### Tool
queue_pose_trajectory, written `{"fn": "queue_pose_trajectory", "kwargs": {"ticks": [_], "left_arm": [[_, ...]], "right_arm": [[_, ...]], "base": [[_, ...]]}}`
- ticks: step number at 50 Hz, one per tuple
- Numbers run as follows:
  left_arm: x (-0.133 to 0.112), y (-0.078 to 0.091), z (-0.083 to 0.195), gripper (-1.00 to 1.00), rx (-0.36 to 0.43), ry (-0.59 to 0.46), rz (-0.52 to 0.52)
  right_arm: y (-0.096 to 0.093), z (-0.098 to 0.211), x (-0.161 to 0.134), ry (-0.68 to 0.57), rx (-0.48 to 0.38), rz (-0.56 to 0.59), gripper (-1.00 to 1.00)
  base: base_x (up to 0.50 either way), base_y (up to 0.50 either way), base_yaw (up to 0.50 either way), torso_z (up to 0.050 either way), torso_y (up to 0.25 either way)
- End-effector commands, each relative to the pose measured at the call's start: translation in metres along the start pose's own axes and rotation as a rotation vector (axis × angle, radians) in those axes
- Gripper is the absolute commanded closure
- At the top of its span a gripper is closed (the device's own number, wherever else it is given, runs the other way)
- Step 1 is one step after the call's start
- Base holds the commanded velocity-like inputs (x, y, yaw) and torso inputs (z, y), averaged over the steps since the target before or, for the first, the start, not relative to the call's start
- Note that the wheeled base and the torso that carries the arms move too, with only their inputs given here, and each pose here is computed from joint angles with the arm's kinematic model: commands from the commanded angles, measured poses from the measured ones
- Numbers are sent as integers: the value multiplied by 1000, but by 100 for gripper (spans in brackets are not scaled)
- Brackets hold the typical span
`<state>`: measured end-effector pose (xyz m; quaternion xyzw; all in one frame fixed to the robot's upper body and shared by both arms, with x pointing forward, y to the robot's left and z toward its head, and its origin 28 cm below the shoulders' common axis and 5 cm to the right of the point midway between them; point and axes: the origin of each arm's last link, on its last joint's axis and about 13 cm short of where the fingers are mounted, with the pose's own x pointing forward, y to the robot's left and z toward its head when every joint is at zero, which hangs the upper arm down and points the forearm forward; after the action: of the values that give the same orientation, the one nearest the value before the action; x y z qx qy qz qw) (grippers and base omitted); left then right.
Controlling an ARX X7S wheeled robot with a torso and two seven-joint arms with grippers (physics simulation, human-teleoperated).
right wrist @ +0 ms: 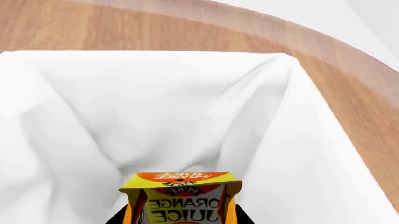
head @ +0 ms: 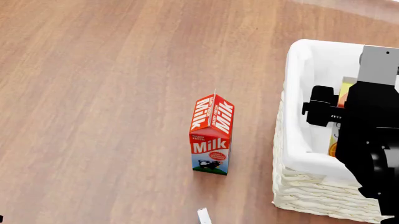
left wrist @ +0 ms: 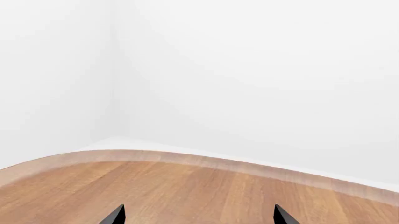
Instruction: Pick up the orange juice, and put it in the basket.
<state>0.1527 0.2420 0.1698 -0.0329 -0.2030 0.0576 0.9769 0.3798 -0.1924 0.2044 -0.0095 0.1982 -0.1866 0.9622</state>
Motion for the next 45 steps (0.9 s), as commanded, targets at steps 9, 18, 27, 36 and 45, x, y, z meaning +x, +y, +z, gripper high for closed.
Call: {"fn": "queue_pose_trajectory", "kwargs": {"ticks": [9, 18, 27, 36, 45], "left_arm": [[0, 1, 0, -100, -3, -1, 1], [0, 0, -1, -100, -2, 0, -1], [0, 0, -1, -100, -2, -1, -1], [-1, 0, 0, -100, -2, -3, -3], [-2, -2, 3, -100, -8, -9, -9]], "right_arm": [[-2, 5, -1, -24, -18, -5, -100], [-4, 5, -3, -27, -4, -7, -100], [-4, 6, -4, -31, -3, -4, -100], [-5, 14, -11, -61, 4, 1, -100], [-9, 31, -31, -115, -20, 14, -100]], "base": [[0, 0, 0, 0, 1], [0, 0, 0, 0, 0], [0, 0, 0, 0, 0], [0, 0, 0, 0, 0], [0, 0, 0, 0, 0]]}}
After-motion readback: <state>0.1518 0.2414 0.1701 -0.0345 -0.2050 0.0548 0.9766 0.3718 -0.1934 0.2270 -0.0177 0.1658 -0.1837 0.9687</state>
